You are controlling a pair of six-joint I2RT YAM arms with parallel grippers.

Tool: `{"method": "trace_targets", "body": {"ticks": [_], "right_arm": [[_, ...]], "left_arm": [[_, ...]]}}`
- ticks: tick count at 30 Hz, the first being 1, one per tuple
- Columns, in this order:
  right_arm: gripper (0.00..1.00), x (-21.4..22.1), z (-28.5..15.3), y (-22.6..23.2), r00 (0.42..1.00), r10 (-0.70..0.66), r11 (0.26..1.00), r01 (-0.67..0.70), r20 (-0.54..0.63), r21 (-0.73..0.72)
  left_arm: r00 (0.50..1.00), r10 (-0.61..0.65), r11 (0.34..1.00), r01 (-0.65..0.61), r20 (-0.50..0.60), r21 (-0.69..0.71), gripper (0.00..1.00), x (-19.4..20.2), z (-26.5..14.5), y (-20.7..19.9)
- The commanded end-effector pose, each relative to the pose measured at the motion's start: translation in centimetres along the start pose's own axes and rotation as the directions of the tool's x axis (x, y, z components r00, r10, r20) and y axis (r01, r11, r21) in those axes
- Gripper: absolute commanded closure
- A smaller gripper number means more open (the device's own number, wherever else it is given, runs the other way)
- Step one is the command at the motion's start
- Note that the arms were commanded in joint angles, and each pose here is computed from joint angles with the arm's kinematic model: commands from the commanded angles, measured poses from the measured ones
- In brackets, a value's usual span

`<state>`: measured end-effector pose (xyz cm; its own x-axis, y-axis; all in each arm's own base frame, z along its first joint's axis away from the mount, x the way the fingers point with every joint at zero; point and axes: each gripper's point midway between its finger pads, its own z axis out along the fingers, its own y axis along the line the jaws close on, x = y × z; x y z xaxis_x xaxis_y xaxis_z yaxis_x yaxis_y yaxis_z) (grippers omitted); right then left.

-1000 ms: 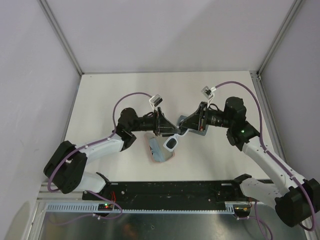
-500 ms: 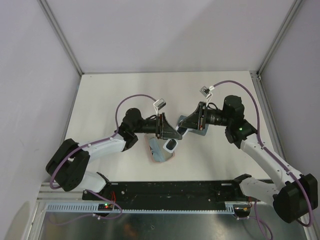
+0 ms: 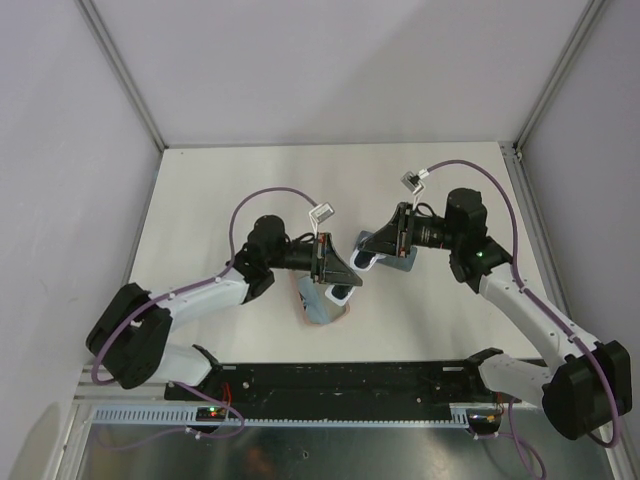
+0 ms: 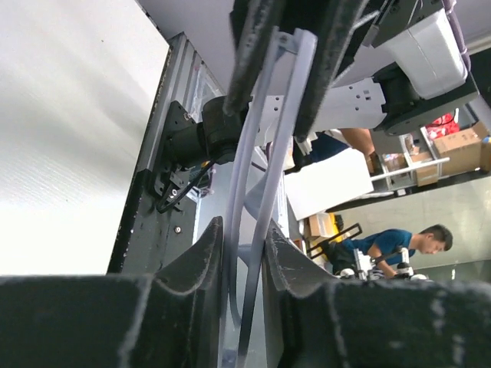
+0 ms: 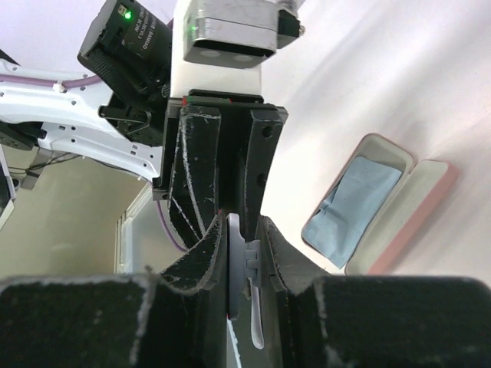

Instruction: Organize the sunglasses

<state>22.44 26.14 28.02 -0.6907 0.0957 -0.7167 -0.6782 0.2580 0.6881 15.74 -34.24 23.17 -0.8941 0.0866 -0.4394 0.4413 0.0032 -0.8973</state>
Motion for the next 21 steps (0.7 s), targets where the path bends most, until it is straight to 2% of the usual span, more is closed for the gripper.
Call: {"method": "trace_targets", "body": {"ticks": [1,4,8,10,13,16,21], "right_arm": [[0.84,-2.3,0.1,0.4,0.992,-0.113,0.994,0.112,0.061,0.005],[0.56,-2.2,0.0,-0.2,0.992,-0.113,0.993,0.112,0.059,0.031],[0.28,-2.5,-0.2,-0.9,0.990,-0.118,0.990,0.112,0.075,0.080],[0.18,-2.7,-0.3,-1.3,0.989,-0.120,0.988,0.111,0.086,0.105],[0.12,-3.0,-0.7,-2.2,0.988,-0.118,0.982,0.101,0.102,0.157],[0.10,-3.5,-1.2,-3.0,0.983,-0.131,0.969,0.099,0.131,0.225],[0.12,-3.0,-2.4,-6.2,0.983,-0.072,0.914,-0.002,0.167,0.406]], "left_arm": [[0.999,0.053,0.999,-0.053,-0.011,-0.007,0.82,-0.4,0.0,-1.5],[0.998,0.064,0.996,-0.063,0.007,-0.065,0.85,-0.9,-0.1,-1.0],[0.996,0.071,0.980,-0.060,0.051,-0.189,0.87,-1.6,-0.6,0.7],[0.994,0.049,0.964,-0.022,0.095,-0.266,0.87,-2.1,-1.2,2.0],[0.981,0.021,0.938,0.047,0.192,-0.343,0.87,-2.8,-2.8,3.3],[0.952,0.007,0.909,0.122,0.307,-0.400,0.86,-3.1,-4.7,4.5],[0.857,0.007,0.848,0.268,0.515,-0.458,0.85,-2.6,-8.5,6.8]]}}
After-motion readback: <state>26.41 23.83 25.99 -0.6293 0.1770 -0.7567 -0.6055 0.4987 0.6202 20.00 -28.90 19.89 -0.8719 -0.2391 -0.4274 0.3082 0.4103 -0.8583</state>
